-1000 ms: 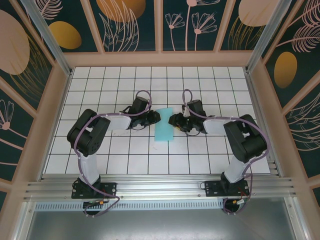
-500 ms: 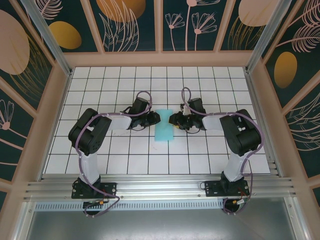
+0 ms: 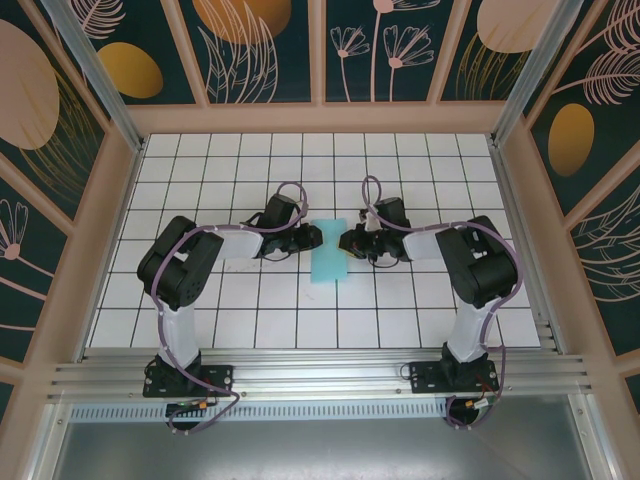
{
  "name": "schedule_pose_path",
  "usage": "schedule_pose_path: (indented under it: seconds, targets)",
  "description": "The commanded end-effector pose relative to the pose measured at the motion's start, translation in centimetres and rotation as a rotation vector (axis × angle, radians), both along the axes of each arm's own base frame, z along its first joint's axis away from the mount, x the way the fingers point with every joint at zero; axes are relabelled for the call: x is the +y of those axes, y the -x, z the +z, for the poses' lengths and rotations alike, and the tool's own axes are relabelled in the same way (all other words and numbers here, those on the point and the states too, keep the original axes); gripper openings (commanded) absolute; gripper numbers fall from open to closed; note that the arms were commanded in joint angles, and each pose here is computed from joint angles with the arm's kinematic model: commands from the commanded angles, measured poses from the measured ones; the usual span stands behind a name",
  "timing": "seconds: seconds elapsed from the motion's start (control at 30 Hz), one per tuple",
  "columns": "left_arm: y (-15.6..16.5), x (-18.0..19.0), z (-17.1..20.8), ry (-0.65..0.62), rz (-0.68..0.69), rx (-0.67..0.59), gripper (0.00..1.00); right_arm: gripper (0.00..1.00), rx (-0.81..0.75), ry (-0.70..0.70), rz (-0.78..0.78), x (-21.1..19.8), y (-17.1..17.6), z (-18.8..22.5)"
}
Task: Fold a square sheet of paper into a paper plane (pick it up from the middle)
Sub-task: Third fold the triangle at the center of the table.
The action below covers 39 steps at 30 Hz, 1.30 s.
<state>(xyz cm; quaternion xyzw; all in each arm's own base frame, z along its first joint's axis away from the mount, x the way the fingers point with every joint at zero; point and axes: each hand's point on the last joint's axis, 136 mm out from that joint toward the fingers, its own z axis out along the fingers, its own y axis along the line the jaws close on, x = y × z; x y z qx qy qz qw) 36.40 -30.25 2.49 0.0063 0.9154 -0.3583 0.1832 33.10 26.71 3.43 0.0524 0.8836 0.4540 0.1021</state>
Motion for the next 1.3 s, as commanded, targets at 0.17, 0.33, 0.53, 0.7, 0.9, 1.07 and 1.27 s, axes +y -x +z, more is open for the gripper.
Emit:
schedule_pose_path:
  seconds: [0.17, 0.33, 0.53, 0.7, 0.9, 1.07, 1.27]
  targets:
    - [1.3, 0.6, 4.6, -0.020, -0.106, -0.194, 0.41, 0.09, 0.004, -0.062, -0.133, -0.3, 0.3, 2.1]
    - [4.5, 0.6, 6.7, -0.087, -0.197, -0.304, 0.46, 0.09, 0.046, -0.028, -0.183, -0.4, 0.7, 1.7]
    - [8.9, -0.5, 6.2, -0.170, -0.294, -0.398, 0.51, 0.10, 0.090, -0.019, -0.224, -0.4, 1.2, 0.9]
    - [12.1, -1.9, 4.6, -0.310, -0.408, -0.496, 0.55, 0.10, 0.101, -0.016, -0.225, -0.3, 1.1, 0.6]
    - [13.1, -2.6, 2.6, -0.479, -0.472, -0.575, 0.62, 0.10, 0.105, -0.009, -0.212, 0.0, 1.2, 0.5]
    - [13.3, -3.5, 1.3, -0.605, -0.510, -0.634, 0.65, 0.10, 0.106, -0.003, -0.206, 0.1, 1.1, 0.5]
    - [11.6, -2.8, 0.7, -0.720, -0.439, -0.682, 0.64, 0.10, 0.110, 0.007, -0.199, 0.1, 1.2, 0.5]
